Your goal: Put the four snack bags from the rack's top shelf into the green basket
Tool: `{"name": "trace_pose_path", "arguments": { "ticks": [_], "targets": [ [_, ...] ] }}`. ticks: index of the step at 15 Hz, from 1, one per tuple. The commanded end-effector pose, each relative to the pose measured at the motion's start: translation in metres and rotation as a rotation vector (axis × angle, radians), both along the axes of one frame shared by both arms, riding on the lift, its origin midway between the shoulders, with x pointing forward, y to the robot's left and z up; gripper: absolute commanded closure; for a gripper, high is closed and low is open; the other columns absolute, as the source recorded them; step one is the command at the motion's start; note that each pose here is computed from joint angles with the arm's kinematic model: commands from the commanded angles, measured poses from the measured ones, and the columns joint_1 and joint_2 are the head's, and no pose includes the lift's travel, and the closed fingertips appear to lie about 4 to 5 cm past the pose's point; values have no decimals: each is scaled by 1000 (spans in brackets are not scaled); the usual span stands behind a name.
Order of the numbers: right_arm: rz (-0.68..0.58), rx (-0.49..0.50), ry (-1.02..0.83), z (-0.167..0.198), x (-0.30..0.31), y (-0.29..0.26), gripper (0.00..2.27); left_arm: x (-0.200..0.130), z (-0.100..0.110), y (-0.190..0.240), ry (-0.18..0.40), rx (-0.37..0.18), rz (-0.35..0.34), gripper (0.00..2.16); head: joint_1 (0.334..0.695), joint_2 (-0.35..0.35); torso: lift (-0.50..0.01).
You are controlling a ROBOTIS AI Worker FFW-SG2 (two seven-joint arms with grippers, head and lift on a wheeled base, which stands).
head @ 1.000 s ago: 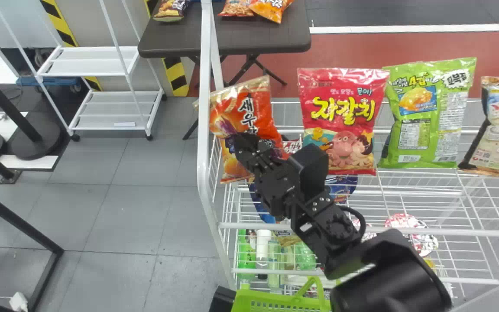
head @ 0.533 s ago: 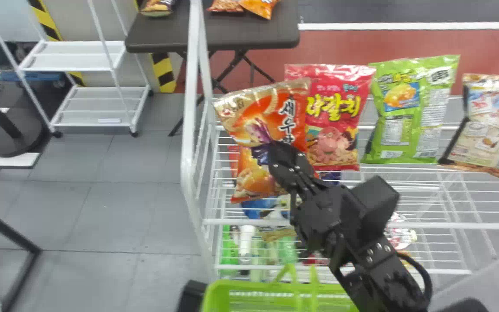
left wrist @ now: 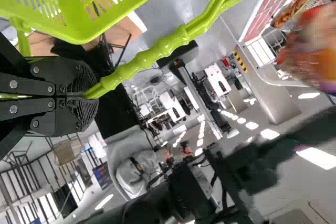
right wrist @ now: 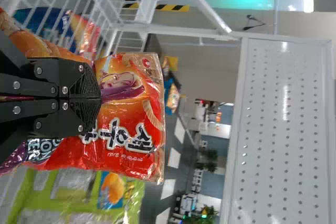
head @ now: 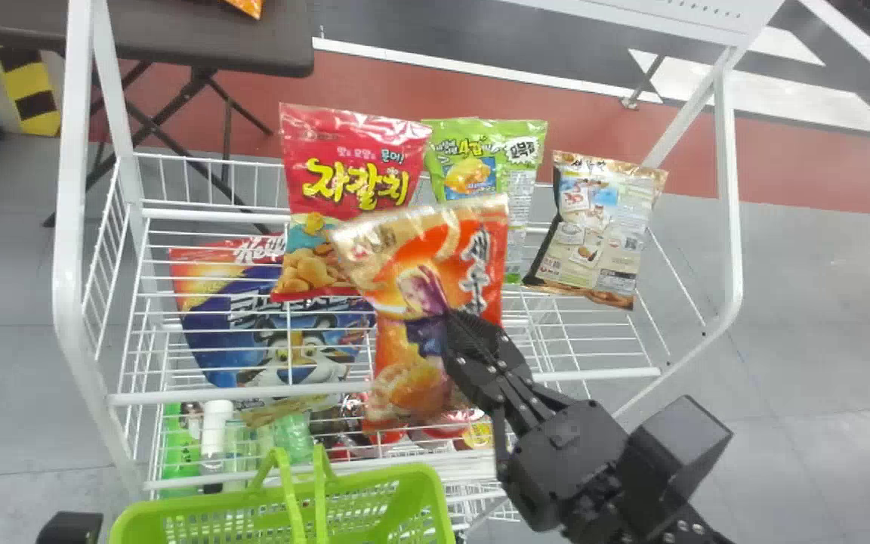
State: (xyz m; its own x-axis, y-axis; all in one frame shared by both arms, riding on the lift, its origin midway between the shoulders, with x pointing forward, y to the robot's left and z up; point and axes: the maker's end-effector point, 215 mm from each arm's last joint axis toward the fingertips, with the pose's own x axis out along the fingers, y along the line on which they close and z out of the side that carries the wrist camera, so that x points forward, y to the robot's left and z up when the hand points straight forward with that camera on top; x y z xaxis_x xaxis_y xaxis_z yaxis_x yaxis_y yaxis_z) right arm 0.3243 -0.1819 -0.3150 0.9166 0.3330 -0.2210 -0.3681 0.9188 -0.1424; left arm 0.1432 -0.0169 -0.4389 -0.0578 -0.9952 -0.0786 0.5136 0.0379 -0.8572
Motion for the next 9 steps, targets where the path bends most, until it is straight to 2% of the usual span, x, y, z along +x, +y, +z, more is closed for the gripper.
{"name": "trace_pose_path", "arguments": {
  "ticks": [1, 3, 4, 6, 9],
  "targets": [
    [-34, -26, 158, -31, -25, -32, 2074, 2, 1, 0, -11, -3, 8, 1730, 695, -350, 0],
    [-39, -26, 352, -79, -56, -40, 2074, 4, 2, -3, -13, -8, 11, 1730, 695, -350, 0],
    [-22, 5, 464, -104, -77, -35, 2074, 4, 2, -3, -14, -8, 11, 1727, 695, -350, 0],
    [17, 54, 601, -133, -107, -19, 2074, 5, 2, -4, -16, -9, 13, 1727, 695, -350, 0],
    [76, 106, 701, -156, -135, 9, 2074, 3, 4, -6, -16, -14, 5, 1727, 695, -350, 0]
  ]
}}
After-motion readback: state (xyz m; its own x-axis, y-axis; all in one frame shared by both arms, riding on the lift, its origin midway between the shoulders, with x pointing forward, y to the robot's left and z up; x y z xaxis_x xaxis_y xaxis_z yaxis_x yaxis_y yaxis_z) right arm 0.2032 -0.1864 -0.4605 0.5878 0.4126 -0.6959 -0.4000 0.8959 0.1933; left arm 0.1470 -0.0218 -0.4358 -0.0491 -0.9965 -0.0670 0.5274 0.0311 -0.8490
